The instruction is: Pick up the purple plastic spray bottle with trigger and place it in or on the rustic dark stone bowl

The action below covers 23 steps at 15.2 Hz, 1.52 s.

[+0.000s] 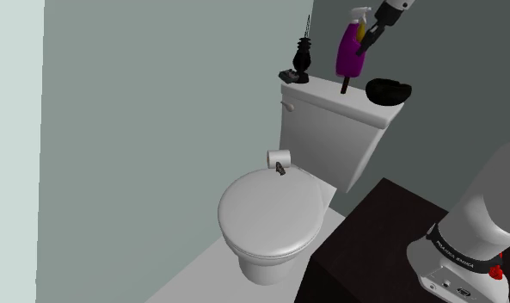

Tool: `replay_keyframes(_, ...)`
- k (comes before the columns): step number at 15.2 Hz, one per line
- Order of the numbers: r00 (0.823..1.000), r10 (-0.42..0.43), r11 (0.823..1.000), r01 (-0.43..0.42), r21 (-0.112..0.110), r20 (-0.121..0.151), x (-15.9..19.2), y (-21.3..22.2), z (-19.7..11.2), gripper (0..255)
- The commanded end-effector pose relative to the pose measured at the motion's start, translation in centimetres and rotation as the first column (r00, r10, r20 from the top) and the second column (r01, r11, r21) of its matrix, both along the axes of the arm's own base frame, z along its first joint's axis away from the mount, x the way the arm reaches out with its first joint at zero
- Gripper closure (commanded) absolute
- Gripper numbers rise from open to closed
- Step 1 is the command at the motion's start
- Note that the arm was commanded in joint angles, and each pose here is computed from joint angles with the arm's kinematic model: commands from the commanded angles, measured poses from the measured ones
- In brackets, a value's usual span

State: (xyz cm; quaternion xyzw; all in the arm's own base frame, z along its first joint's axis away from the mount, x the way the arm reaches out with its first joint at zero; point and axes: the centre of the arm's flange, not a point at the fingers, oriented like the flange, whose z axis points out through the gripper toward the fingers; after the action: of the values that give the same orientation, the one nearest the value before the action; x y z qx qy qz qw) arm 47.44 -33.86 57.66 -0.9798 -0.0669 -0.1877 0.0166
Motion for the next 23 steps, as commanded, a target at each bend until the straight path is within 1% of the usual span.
replay_keyframes(1, 1.000, 0.000, 1.000, 0.000, 0.000, 0.000, -0.1, 0.0, 1.1, 255)
replay_keyframes(12, 1.000, 0.000, 1.000, 0.000, 0.000, 0.000, -0.1, 0.0, 6.9, 255)
replay_keyframes(13, 1.000, 0.000, 1.000, 0.000, 0.000, 0.000, -0.1, 0.0, 7.1, 255)
replay_keyframes(23, 1.000, 0.000, 1.000, 0.000, 0.000, 0.000, -12.2, -5.2, 5.7, 255)
